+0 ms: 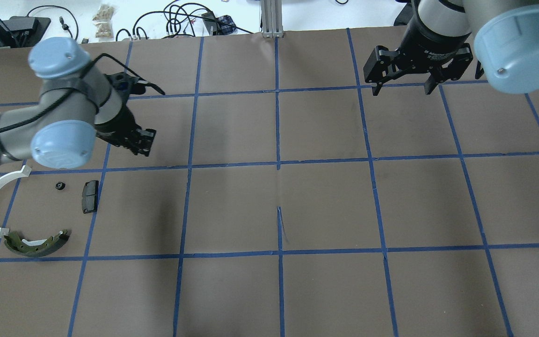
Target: Place bearing gear from tray to pile
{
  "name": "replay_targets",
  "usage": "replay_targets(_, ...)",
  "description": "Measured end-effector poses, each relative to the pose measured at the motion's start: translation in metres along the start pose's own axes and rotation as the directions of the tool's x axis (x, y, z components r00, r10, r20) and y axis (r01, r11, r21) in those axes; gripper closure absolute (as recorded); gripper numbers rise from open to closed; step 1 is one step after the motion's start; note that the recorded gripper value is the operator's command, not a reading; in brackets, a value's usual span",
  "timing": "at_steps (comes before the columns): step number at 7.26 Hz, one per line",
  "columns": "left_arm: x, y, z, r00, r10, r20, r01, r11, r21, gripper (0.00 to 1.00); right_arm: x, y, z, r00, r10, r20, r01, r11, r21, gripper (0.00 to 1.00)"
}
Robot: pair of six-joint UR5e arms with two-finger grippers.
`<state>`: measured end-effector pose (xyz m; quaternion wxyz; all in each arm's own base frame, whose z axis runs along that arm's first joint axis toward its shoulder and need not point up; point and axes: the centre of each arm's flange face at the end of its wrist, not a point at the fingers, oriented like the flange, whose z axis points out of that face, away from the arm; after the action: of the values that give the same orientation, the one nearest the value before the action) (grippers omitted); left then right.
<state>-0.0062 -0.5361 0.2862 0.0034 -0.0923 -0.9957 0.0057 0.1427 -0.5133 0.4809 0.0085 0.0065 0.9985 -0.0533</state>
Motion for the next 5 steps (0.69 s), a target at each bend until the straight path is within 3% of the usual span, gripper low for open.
replay_targets(3,-0.168,0.058,0.020,1.000,0.014,0.007,-0.014,1.000,-0.004,1.00,0.001,-0.001,0.001,1.000,-0.001,-0.005,0.001,1.000,0.000,0.00)
replay_targets(5,-0.195,0.068,0.041,1.000,0.008,0.001,-0.008,1.000,-0.017,1.00,0.002,-0.001,0.000,1.000,0.001,-0.006,-0.001,1.000,0.001,0.00)
